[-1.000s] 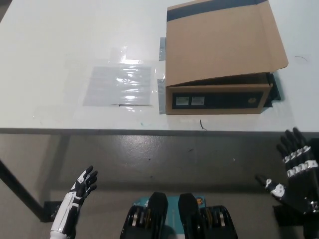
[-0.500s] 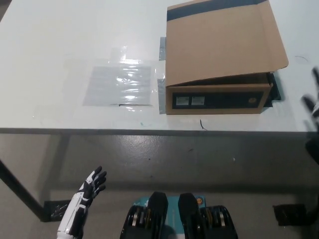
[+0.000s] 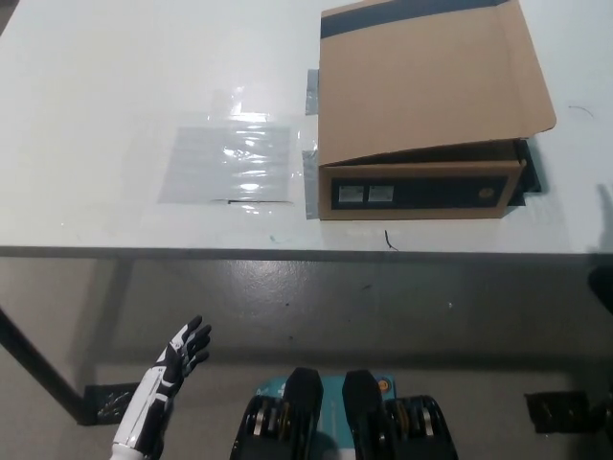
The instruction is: A small storage box is placed at the center of the table and the robot uses its right hand to slide under its lid and push it upwards to open it
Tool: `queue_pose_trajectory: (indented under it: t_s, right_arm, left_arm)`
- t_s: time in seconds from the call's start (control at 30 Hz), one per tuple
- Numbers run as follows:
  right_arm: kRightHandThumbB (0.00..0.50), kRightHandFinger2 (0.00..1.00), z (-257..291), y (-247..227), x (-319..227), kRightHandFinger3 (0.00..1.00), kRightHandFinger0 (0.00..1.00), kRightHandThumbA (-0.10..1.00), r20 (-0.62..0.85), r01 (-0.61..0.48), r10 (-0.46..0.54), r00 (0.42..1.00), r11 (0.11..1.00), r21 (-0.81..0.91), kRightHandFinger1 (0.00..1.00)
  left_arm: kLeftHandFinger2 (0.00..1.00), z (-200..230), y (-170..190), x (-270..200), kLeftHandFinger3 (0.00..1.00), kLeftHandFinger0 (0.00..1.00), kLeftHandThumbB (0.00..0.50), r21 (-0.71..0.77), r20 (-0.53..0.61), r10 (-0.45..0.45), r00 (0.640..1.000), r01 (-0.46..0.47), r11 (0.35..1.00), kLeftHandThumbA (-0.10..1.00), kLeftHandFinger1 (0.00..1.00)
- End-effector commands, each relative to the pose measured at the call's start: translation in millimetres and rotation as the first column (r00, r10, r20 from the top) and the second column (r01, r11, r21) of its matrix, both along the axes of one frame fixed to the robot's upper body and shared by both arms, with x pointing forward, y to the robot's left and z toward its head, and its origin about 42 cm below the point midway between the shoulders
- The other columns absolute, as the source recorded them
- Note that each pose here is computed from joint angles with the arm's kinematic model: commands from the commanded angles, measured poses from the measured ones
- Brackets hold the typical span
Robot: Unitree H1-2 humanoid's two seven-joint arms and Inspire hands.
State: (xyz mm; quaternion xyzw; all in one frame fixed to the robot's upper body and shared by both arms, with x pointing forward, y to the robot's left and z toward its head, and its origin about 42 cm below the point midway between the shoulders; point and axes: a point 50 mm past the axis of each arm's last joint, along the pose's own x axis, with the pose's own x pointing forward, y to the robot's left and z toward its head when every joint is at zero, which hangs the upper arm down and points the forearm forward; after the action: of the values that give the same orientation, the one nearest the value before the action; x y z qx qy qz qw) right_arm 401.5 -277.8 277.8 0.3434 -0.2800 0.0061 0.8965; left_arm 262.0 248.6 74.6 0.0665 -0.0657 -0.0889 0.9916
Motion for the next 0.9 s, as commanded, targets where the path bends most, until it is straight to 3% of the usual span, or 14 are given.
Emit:
queue_pose_trajectory:
  t_s: [0.0,0.37,0.87]
  right_arm:
    - [0.288,1.0,25,3,17,1.0,1.0,1.0,0.042,-0.018,0.018,0.999,1.0,0.0,1.0]
    - [0.339,1.0,20,2,52,1.0,1.0,1.0,-0.008,-0.057,0.057,0.998,0.998,0.027,1.0]
    - [0.345,1.0,4,4,71,1.0,1.0,1.0,-0.05,-0.024,0.024,0.998,1.0,0.012,1.0]
  left_arm:
    - [1.0,14,-2,5,1.0,1.0,0.289,-0.009,0.074,-0.034,0.997,0.034,0.999,1.0,1.0]
    - [1.0,14,-2,5,1.0,1.0,0.291,-0.01,0.065,-0.04,0.997,0.041,0.999,1.0,1.0]
    - [1.0,14,-1,6,1.0,1.0,0.289,-0.008,0.062,-0.04,0.997,0.04,0.999,1.0,1.0]
